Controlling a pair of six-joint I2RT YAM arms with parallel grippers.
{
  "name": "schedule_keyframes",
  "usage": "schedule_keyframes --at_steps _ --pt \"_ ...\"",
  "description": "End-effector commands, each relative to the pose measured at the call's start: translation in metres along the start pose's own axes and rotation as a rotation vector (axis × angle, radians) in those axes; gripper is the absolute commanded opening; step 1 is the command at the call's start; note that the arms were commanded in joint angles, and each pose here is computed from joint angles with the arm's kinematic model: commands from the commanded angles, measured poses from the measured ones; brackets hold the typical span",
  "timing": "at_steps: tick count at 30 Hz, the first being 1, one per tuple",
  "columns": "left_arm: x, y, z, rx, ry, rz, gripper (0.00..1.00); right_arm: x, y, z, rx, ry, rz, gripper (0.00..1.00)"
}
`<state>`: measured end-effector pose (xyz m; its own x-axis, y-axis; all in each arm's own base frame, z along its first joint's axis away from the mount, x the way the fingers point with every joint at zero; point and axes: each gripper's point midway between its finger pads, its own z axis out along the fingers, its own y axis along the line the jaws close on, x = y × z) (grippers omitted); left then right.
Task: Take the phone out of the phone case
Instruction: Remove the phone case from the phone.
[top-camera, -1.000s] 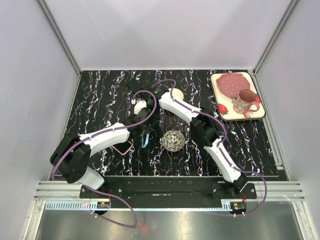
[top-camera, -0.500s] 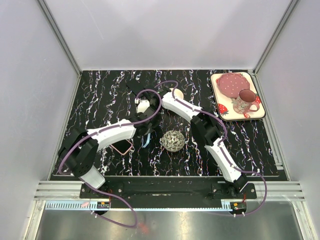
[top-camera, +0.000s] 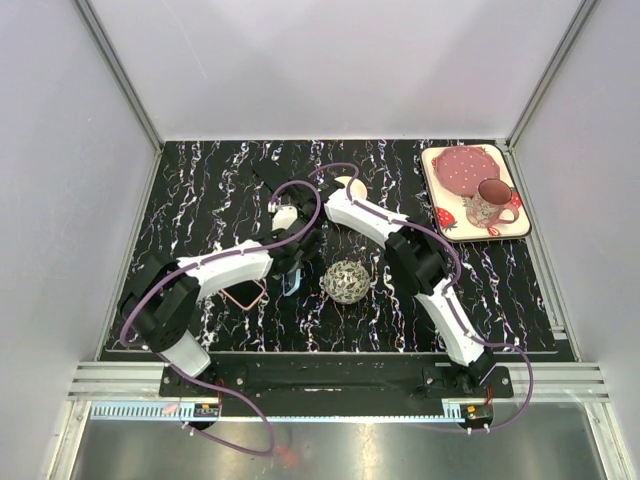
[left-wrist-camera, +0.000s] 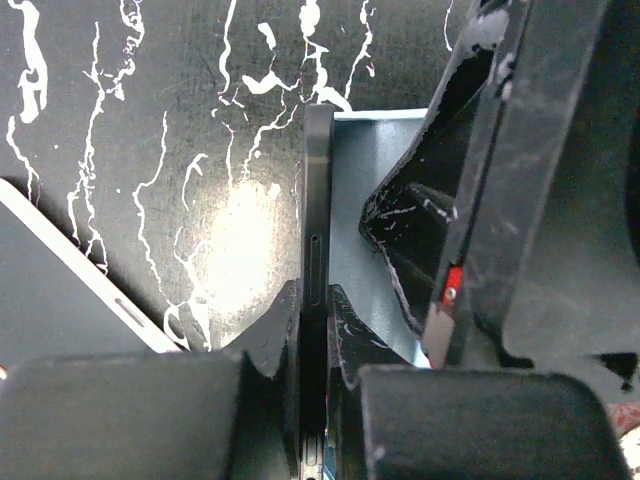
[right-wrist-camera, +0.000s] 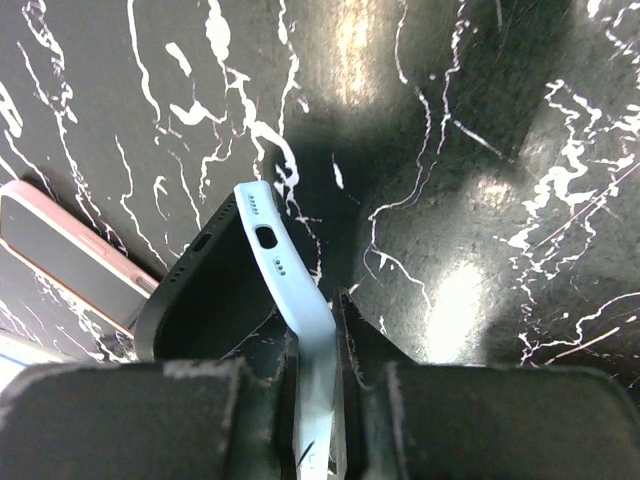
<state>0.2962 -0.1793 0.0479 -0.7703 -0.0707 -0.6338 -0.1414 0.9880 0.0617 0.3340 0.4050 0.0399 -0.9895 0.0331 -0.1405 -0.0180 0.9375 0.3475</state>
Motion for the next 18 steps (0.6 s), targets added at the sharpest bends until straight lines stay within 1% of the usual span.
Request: schedule_keyframes --at_steps 1,5,11,13,14,15,18 --pt "0.005 0.066 -0.001 -0.217 0.011 0.0 0.0 -0.004 -0.009 -0.059 0.055 -0.092 -0.01 0.0" --pt "-0.001 0.057 -0.01 -0.147 0.007 -0.019 0.0 -0.005 -0.013 -0.058 0.058 -0.087 -0.013 0.0" --pt "-0.021 0.049 -0.033 -0.015 -0.016 -0.097 0.0 -0.015 -0.032 -0.06 0.069 -0.1 0.007 0.0" --pt "-0.032 0.045 -0.043 0.062 -0.029 -0.15 0.0 -0.02 -0.038 -0.057 0.065 -0.108 0.0 0.0" --pt "-0.036 0.052 -0.043 0.073 -0.029 -0.18 0.0 -0.023 -0.039 -0.06 0.056 -0.116 0.002 0.0" --pt "-0.046 0.045 -0.052 0.16 -0.045 -0.22 0.0 -0.024 -0.044 -0.058 0.052 -0.109 0.005 0.0" --pt "-0.066 0.049 -0.059 0.268 -0.062 -0.314 0.0 -0.029 -0.035 -0.059 -0.008 -0.115 0.007 0.0"
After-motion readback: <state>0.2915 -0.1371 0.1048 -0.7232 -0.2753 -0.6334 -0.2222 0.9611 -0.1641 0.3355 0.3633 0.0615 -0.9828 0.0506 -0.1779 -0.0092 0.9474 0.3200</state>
